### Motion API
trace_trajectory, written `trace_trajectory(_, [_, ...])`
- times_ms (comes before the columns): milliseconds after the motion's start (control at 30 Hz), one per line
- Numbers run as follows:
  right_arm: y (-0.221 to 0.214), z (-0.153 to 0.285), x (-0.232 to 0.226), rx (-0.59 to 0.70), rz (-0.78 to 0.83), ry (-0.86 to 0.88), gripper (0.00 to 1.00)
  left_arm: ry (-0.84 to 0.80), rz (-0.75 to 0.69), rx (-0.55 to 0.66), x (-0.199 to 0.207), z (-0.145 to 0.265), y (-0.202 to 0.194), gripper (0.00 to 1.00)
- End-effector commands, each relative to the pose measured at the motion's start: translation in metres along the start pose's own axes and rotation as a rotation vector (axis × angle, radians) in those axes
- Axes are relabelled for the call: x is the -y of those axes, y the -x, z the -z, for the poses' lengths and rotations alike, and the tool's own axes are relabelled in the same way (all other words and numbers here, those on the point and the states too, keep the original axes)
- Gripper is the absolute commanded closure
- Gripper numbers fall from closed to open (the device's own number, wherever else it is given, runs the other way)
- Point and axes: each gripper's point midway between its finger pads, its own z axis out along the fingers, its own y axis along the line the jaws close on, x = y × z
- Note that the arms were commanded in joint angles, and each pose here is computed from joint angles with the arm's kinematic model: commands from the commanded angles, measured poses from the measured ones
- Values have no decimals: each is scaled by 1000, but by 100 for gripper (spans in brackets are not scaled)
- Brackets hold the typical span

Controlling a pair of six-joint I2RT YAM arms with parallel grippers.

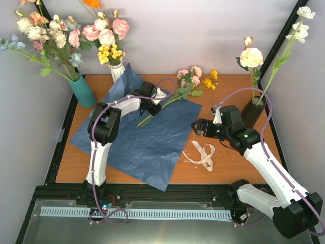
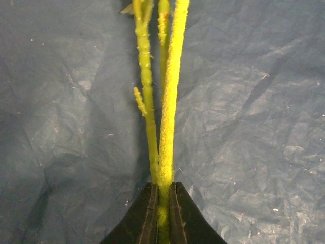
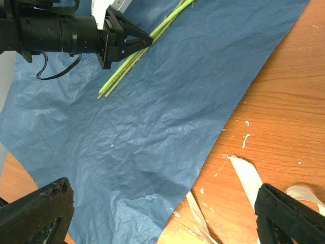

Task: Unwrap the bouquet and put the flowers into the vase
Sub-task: Pick up the fake flower from the wrapping paper.

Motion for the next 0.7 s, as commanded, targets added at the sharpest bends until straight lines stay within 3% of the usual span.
trace_trajectory(0, [-1, -3, 0, 4, 14, -5, 5, -4, -2, -3, -5, -9, -6, 98])
trace_trajectory(667, [5, 0, -9, 20, 13, 11, 5, -90, 139, 127, 30, 71, 25, 100])
